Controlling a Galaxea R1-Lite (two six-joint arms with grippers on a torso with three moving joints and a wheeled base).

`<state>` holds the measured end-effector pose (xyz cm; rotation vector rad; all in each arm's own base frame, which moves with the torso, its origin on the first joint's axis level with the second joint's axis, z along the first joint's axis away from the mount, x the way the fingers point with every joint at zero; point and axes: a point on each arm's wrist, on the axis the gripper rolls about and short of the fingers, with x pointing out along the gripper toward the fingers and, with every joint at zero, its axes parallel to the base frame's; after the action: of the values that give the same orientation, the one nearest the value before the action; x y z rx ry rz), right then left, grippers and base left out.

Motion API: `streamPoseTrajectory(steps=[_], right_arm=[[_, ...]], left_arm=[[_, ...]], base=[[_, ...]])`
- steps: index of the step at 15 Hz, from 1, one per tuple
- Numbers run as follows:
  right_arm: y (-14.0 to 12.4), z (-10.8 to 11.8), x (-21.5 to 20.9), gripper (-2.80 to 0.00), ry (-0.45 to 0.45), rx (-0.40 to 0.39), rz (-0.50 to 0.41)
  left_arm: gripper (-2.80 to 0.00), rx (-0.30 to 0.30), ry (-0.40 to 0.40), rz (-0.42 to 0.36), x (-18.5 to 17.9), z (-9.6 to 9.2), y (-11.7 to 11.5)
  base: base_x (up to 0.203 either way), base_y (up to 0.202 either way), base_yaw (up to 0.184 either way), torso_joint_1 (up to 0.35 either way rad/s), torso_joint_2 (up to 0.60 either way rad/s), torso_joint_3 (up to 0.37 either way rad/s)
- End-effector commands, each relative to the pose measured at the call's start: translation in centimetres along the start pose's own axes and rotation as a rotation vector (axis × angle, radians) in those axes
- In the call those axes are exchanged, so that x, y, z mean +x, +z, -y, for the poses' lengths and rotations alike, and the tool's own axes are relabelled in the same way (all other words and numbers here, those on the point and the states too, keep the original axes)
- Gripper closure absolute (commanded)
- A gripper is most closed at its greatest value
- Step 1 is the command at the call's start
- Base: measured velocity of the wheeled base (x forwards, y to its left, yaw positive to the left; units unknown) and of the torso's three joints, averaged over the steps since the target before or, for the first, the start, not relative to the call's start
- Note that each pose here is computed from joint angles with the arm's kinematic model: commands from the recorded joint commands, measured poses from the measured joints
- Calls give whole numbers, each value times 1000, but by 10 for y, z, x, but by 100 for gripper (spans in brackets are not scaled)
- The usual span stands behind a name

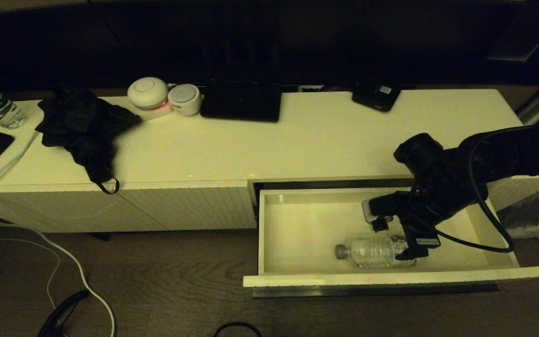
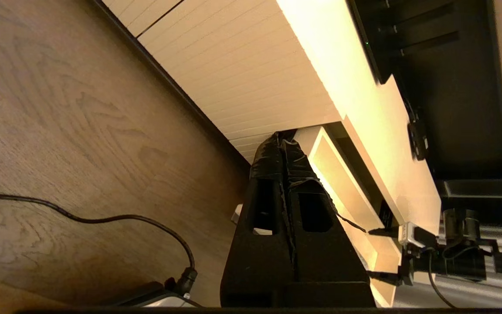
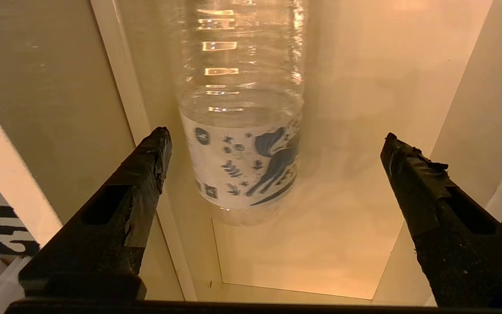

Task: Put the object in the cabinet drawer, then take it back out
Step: Take the mineral water out of the drawer and put it on the table

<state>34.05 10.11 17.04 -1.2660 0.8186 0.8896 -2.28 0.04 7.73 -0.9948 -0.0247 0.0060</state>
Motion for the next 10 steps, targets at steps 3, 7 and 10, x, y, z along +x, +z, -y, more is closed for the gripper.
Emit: streamPoseTrajectory(steps=[3, 7, 10], right_arm=[[-5, -3, 4, -280, 33, 1, -17], [-5, -6, 14, -280, 62, -1, -24], [-5, -6, 18, -280, 67, -1, -25]], left_arm=[[0, -6, -1, 1, 0, 0, 0], [0, -6, -1, 1, 0, 0, 0], [0, -6, -1, 1, 0, 0, 0]], base=[[0, 0, 0, 0, 0, 0], [0, 0, 0, 0, 0, 0], [0, 0, 0, 0, 0, 0]])
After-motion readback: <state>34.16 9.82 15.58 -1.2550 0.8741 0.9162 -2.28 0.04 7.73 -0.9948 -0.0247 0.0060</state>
